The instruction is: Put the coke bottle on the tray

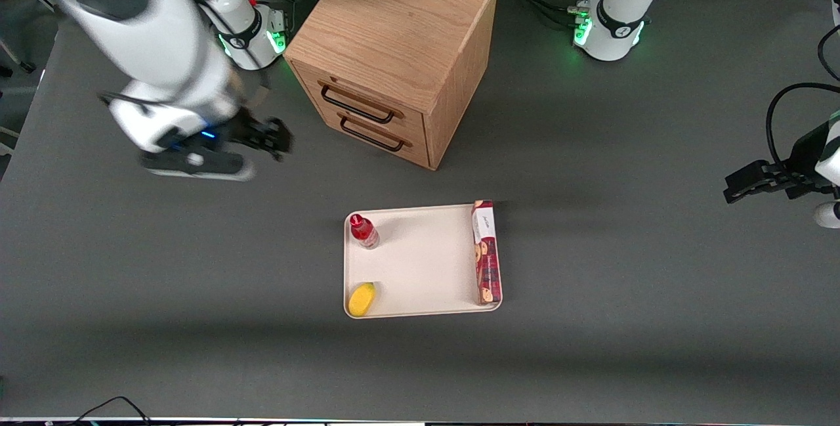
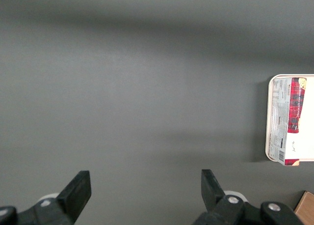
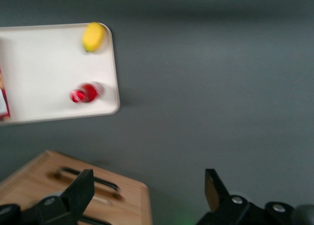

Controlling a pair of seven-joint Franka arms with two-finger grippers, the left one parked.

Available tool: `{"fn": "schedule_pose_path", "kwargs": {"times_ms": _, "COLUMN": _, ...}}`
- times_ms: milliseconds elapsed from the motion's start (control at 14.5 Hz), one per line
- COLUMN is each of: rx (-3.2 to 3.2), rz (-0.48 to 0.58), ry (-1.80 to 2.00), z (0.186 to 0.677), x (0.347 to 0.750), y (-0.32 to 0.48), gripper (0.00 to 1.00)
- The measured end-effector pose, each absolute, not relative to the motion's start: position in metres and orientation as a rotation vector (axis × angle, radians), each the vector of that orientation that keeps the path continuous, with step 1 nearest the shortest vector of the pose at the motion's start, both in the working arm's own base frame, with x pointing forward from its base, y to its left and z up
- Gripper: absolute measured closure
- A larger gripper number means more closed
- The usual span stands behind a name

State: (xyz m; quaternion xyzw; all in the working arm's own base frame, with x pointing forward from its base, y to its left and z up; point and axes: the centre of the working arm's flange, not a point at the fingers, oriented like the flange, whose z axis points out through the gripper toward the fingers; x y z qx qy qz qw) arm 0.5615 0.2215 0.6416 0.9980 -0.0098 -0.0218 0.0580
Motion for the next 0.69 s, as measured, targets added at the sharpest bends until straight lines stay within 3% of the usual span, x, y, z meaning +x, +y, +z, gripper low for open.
{"fn": "schedule_pose_path", "kwargs": {"times_ms": 138, "rx": 3.049, "rz": -0.090, "ry": 0.046, "z": 0.668, "x": 0.556, "y": 0.142, "gripper": 0.00}}
{"fn": "schedule_pose_path", "kwargs": {"times_ms": 345, "rx": 3.063, "rz": -0.112, "ry": 0.085, "z": 0.652, "x": 0.549, "y": 0.054, "gripper": 0.00}}
{"fn": "schedule_pose_path", "kwargs": {"times_ms": 552, "rx": 3.135, "rz": -0.097, "ry": 0.055, "z": 0.607, "x": 0.536, "y": 0.021, "gripper": 0.00}}
{"fn": "schedule_pose_path", "kwargs": {"times_ms": 690, "rx": 3.142, "rz": -0.083, "ry": 0.053, "z": 0.603, "x": 0.527, "y": 0.023, "gripper": 0.00}}
